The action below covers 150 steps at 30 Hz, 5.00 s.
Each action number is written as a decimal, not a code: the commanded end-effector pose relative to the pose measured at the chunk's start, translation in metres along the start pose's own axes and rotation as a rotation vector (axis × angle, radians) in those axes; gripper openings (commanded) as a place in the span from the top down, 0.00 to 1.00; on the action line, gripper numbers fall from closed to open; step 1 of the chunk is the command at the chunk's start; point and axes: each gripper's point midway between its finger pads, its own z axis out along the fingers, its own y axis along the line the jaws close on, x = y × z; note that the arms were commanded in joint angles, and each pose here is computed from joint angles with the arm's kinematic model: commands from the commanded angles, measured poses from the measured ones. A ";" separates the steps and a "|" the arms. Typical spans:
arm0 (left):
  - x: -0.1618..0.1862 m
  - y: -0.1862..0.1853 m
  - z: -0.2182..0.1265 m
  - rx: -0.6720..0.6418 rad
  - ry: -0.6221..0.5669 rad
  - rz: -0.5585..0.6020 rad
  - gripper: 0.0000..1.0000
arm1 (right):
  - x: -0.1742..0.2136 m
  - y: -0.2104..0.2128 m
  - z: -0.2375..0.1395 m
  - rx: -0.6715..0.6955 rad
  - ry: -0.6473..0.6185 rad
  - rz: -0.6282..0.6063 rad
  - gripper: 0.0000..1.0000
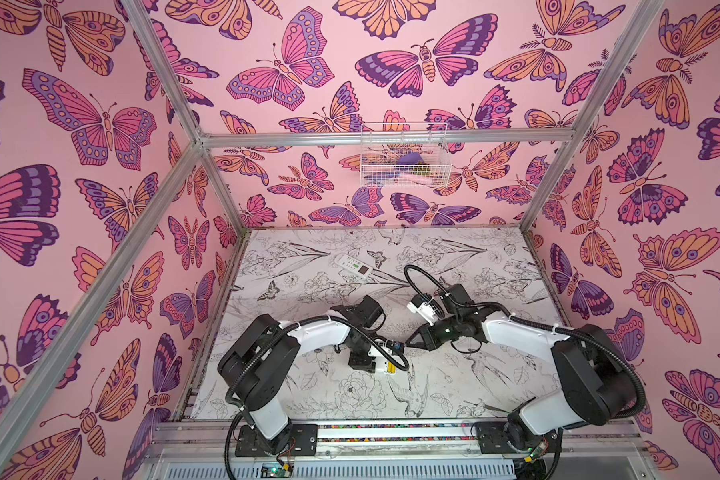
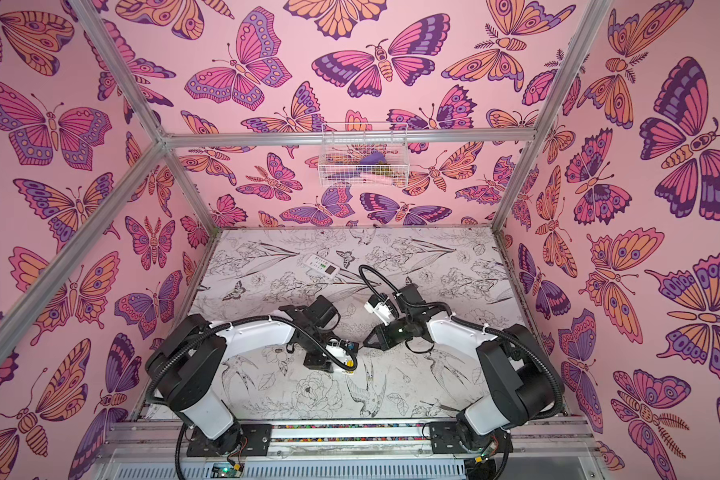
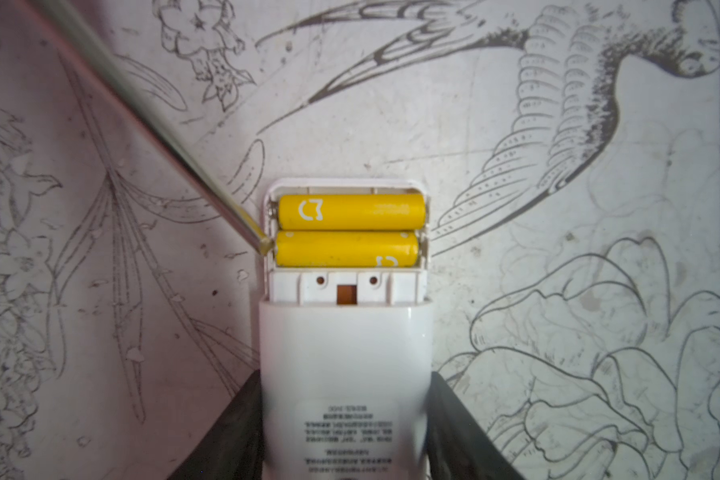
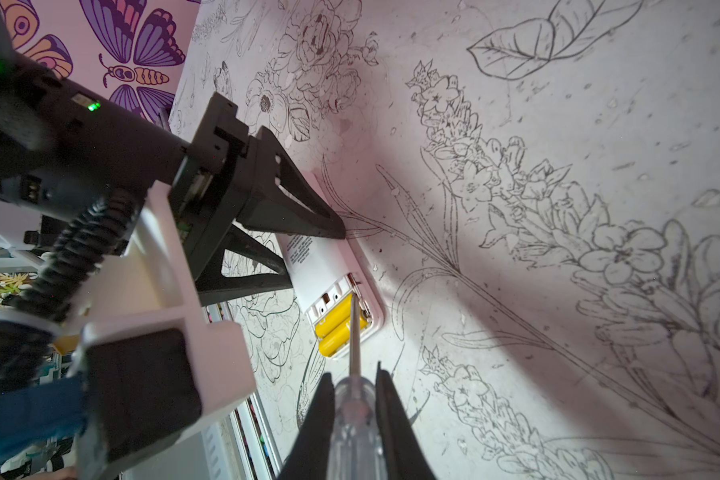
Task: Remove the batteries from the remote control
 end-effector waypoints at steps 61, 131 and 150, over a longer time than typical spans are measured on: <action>0.010 0.006 0.005 -0.039 0.057 0.002 0.69 | -0.026 0.002 -0.030 0.065 -0.117 -0.031 1.00; -0.023 0.228 -0.022 -0.962 -0.019 0.193 1.00 | -0.064 -0.077 -0.029 0.248 -0.415 0.402 1.00; -0.035 0.224 -0.029 -1.232 -0.030 0.389 1.00 | -0.062 -0.082 -0.025 0.255 -0.407 0.410 1.00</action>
